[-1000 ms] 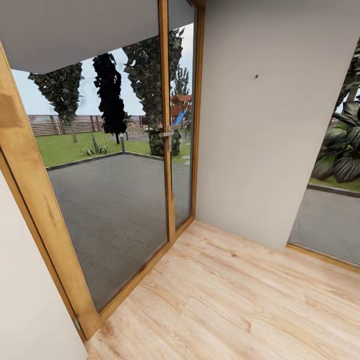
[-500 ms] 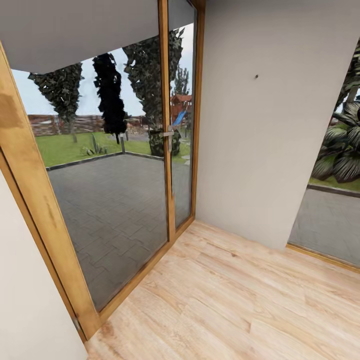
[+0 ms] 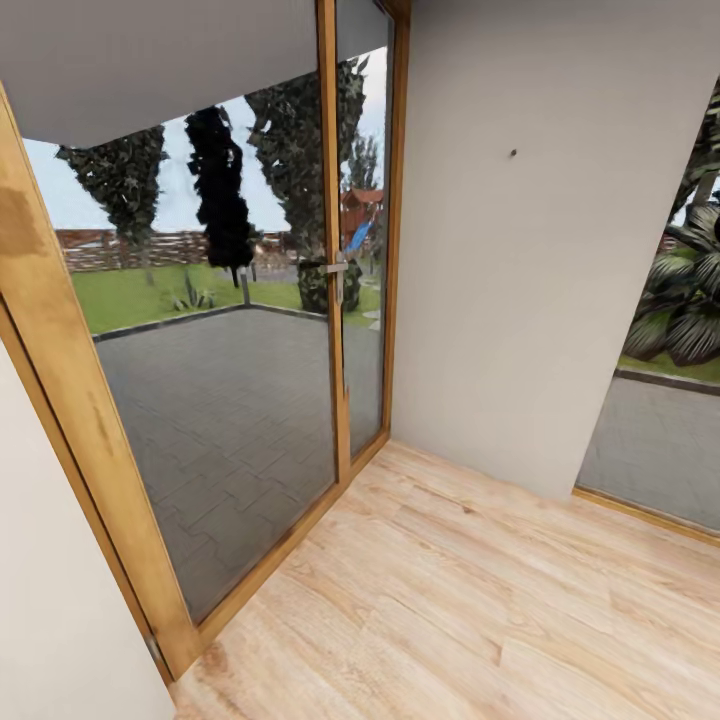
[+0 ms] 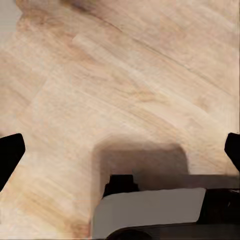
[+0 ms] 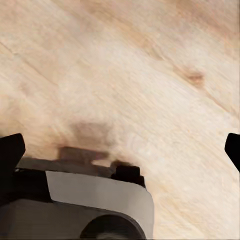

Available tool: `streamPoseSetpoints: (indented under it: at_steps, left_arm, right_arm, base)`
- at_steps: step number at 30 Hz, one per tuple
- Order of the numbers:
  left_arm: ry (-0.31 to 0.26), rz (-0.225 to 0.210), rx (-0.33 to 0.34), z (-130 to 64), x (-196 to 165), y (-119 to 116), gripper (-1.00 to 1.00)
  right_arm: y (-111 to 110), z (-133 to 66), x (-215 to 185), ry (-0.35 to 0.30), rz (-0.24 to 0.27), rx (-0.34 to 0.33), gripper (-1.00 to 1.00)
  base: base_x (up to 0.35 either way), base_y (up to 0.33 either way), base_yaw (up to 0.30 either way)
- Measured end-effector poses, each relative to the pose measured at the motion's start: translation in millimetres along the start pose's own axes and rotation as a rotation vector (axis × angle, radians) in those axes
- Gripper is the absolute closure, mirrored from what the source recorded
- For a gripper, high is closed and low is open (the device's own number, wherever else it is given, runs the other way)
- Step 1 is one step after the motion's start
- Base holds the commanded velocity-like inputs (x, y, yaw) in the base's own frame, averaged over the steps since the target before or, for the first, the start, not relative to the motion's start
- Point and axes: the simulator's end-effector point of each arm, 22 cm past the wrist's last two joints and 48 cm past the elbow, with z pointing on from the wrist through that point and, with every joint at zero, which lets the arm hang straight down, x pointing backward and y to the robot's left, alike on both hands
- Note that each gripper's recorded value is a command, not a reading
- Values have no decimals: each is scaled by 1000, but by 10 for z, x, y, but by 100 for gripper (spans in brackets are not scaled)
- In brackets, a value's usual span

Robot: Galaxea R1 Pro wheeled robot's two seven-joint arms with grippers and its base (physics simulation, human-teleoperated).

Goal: Put the three can of soda from the living room inside the tash can in the kitchen.

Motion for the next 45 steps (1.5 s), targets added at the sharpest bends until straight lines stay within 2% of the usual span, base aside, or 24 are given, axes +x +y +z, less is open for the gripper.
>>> streamPoseSetpoints:
  at_steps: [3,4,5,9,12,13,14,15,16,18,20,25,28,29,31,32,34,35,36,45]
  left_arm:
    - [-192,4,3,-8,-893,-14,-100]
    - [-289,6,3,-89,-1320,-21,-100]
    - [-432,9,4,-276,-1961,-28,-100]
    - [-568,14,7,-628,-2388,-43,-100]
    - [-646,19,8,-892,-2586,-49,-100]
    - [-724,24,9,-1167,-2799,-54,-100]
    - [-747,25,9,-1245,-2871,-54,-100]
    - [-764,26,9,-1301,-2923,-54,-100]
    - [-817,28,9,-1465,-3079,-56,-100]
    - [-862,29,10,-1593,-3193,-60,-100]
    - [-951,31,12,-1847,-3319,-70,-100]
    - [-1061,35,10,-2125,-3339,-57,-100]
    - [-1103,39,7,-2209,-3323,-46,-100]
    - [-1104,39,5,-2178,-3251,-37,-100]
    - [-1084,39,5,-2094,-3159,-31,-100]
    - [-1050,38,4,-1971,-3030,-24,-100]
    - [-1011,38,5,-1843,-2887,-26,-100]
    - [-956,36,4,-1672,-2679,-20,-100]
    - [-944,35,3,-1635,-2632,-15,-100]
    - [-902,42,6,-1518,-2473,-30,-100]
  right_arm:
    - [19,9,-573,-121,-23,-50,-100]
    - [2,-36,-1057,-221,-48,-73,-100]
    - [-2,-70,-1267,-265,-60,-78,-100]
    - [-76,-227,-1882,-397,-76,-74,-100]
    - [-189,-443,-2421,-518,-80,-54,-100]
    - [-240,-716,-2780,-618,-95,-52,-100]
    - [-209,-1078,-3231,-741,-132,-47,-100]
    - [-207,-1224,-3306,-776,-145,-45,-100]
    - [-286,-1626,-3420,-851,-163,-17,-100]
    - [-375,-1908,-3498,-899,-173,13,-100]
    - [-556,-2174,-3503,-929,-178,48,-100]
    - [-959,-2351,-3408,-937,-141,85,-100]
    - [-1246,-2355,-3225,-918,-100,81,-100]
    - [-1455,-2267,-2992,-883,-61,43,-100]
    - [-1560,-2190,-2848,-864,-36,21,-100]
    - [-1616,-2137,-2762,-861,-25,9,-100]
    - [-1658,-2113,-2716,-866,-19,5,-100]
    - [-1718,-2100,-2669,-874,-11,6,-100]
    - [-1729,-2100,-2662,-875,-10,6,-100]
    - [-1713,-2051,-2624,-875,2,-2,-100]
  base:
    - [0,0,0]
    - [0,0,0]
    - [0,0,0]
    - [0,0,0]
    - [0,0,0]
    - [0,0,0]
    - [0,0,0]
    - [0,0,0]
    - [0,0,0]
    - [0,0,0]
    - [0,0,0]
    - [0,0,0]
    - [0,0,0]
    - [0,0,0]
    - [0,0,0]
    - [0,0,0]
    - [0,0,0]
    - [0,0,0]
    - [0,0,0]
    - [0,0,0]
